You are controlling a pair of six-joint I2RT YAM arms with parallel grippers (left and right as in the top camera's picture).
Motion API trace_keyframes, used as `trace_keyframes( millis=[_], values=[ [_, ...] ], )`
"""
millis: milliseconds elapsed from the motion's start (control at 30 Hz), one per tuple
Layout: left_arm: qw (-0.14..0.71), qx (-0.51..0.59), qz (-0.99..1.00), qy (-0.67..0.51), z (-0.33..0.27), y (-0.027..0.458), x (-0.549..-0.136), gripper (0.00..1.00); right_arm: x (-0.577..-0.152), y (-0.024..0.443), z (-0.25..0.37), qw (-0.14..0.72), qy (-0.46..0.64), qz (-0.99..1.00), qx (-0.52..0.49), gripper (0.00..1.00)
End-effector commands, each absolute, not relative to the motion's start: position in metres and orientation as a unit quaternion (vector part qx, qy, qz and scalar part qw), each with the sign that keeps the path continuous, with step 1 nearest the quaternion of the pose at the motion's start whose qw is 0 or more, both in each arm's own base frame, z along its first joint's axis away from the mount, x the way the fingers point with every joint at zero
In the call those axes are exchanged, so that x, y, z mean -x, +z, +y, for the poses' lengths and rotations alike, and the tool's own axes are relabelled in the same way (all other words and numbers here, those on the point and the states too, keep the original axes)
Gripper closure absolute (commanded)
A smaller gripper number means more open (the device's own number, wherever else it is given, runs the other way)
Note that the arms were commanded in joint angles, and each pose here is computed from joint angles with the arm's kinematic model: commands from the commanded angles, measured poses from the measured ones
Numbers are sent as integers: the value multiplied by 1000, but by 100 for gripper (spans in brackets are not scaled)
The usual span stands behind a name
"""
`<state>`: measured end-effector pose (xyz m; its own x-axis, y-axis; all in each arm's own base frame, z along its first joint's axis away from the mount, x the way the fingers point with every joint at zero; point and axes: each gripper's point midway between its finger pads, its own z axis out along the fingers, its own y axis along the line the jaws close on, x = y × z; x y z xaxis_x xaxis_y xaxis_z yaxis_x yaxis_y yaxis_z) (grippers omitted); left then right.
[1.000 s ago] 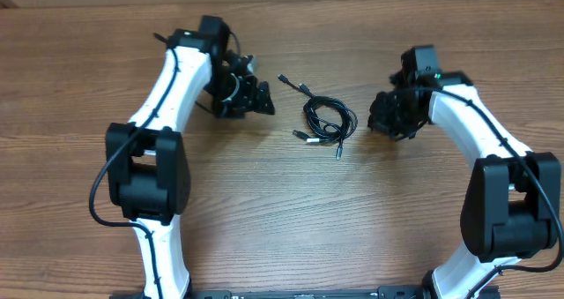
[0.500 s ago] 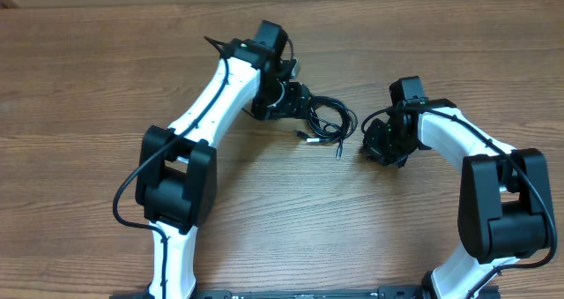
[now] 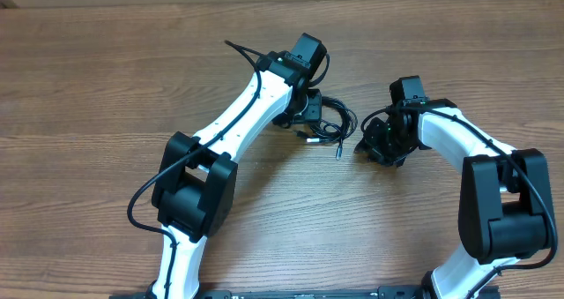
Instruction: Untangle cables
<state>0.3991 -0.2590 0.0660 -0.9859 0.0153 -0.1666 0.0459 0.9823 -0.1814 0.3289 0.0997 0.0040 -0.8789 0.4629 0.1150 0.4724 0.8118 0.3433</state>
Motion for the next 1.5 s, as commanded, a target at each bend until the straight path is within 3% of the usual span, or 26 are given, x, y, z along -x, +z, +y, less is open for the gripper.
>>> trace_keyframes(
  millis=[0, 67, 100, 567, 767, 967, 1000, 1100, 1333, 1467],
  values=[
    [94, 1, 992, -85, -262, 58, -405, 42, -323, -2, 95, 17, -165, -954, 248, 35],
    [100, 5, 991, -90, -264, 58, -408, 41, -323, -2, 95, 16, -165, -954, 248, 6],
    [100, 9, 991, -91, -265, 58, -408, 40, -323, -2, 95, 16, -165, -955, 248, 0],
    [127, 0, 986, -110, -284, 60, -416, 34, -342, 0, 96, -22, -174, -954, 242, 0],
    [133, -2, 985, -109, -287, 56, -418, 44, -342, 0, 96, -22, -174, -954, 242, 0],
    [93, 14, 991, -92, -285, 15, -411, 54, -342, 0, 96, -22, -174, -954, 242, 0],
    [84, 15, 993, -85, -283, 7, -409, 60, -342, 0, 96, -22, -174, -954, 242, 0],
    [55, 14, 996, -62, -274, -10, -398, 94, -342, 0, 96, -22, -174, -954, 242, 0],
    [50, -127, 990, 20, -232, -12, -400, 96, -342, 0, 96, -22, -174, -954, 242, 0],
    [27, -121, 986, 107, -180, -9, -399, 95, -342, 0, 96, -22, -174, -954, 242, 0]
  ],
)
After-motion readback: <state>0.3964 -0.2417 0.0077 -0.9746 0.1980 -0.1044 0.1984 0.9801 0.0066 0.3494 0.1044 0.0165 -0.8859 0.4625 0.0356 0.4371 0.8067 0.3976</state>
